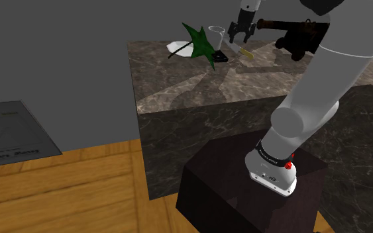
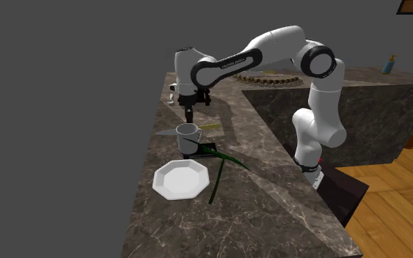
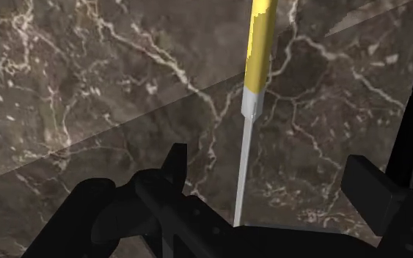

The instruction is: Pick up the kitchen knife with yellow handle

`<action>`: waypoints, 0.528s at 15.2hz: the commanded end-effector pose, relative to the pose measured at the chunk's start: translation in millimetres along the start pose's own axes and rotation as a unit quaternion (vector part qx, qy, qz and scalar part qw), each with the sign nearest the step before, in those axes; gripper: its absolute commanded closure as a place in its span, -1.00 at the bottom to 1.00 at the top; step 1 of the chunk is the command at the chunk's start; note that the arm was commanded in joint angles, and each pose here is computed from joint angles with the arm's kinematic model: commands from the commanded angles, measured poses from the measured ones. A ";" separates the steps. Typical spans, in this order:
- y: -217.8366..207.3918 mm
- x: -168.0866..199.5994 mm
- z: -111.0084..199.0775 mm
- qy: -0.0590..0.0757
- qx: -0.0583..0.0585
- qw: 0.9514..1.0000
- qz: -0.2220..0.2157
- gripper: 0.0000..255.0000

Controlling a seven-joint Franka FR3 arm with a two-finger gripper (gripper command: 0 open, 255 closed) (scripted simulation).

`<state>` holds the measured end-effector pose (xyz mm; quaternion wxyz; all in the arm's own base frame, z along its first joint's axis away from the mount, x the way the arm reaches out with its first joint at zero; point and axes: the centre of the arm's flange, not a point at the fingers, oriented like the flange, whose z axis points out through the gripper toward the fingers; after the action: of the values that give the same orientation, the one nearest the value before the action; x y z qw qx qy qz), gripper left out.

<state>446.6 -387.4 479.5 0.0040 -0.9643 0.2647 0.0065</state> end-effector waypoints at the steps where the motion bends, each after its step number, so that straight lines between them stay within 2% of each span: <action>1: 7.3 2.2 13.7 -0.003 -0.001 1.000 0.006 -1.00; 7: 7.4 2.5 37.9 -0.003 -0.001 1.000 0.006 -1.00; 8: 8.0 3.0 38.6 -0.003 -0.001 1.000 0.006 1.00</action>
<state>448.9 -391.1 443.3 0.0043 -0.9639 0.2660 0.0072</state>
